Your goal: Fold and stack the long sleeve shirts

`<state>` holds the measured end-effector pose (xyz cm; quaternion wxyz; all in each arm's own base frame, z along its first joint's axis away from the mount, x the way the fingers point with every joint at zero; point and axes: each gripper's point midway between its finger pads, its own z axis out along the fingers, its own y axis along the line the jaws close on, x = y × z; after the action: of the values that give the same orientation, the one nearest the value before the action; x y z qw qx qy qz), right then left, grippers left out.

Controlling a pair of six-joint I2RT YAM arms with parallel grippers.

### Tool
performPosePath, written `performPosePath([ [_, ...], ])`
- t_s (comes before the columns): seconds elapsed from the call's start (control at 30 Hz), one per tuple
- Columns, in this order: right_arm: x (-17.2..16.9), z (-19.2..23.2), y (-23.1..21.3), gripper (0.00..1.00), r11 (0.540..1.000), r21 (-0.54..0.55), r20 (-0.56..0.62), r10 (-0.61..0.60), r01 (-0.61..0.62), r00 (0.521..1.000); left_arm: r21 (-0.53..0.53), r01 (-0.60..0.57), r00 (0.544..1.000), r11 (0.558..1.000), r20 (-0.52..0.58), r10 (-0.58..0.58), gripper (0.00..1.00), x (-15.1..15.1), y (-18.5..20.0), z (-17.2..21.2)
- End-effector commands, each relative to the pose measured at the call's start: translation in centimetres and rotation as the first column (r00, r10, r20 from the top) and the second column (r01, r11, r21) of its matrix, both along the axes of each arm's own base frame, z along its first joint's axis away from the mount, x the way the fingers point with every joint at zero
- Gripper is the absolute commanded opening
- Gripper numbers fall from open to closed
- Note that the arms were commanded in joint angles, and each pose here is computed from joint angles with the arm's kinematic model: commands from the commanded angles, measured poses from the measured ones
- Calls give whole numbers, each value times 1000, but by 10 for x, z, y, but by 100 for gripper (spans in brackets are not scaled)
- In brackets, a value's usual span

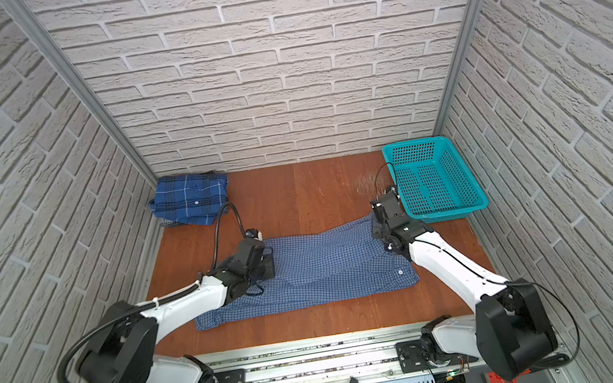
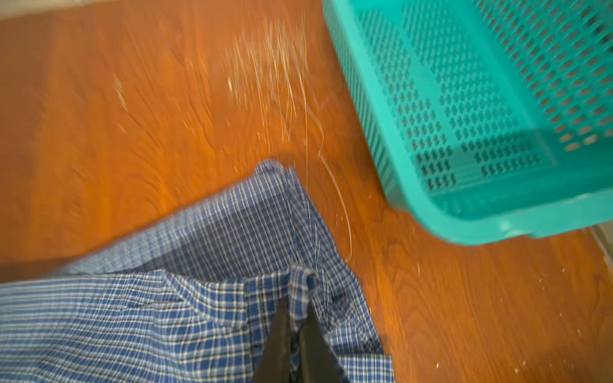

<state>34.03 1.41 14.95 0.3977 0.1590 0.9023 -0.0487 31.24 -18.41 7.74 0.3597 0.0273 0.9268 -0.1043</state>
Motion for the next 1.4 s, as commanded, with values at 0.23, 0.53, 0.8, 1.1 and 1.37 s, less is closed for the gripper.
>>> performPosePath([
  [0.23,21,-86,-8,13,997,-72,-224,-25,9,974,-22,-95,995,995,40,95,3,-17,30,9],
  [0.53,3,-22,-31,75,982,-136,-170,-154,132,973,-27,-205,979,978,-5,205,68,-56,71,8],
  [0.8,44,-44,63,83,963,163,-76,229,-215,970,-120,-227,970,966,-119,213,80,-82,64,-37],
  [1.1,49,-121,39,75,989,39,-384,145,-141,912,-14,-181,975,983,-136,177,79,-21,32,-55],
  [1.37,-33,-137,11,77,994,94,-508,-2,58,861,-3,-52,995,999,-84,52,78,114,-41,-46],
])
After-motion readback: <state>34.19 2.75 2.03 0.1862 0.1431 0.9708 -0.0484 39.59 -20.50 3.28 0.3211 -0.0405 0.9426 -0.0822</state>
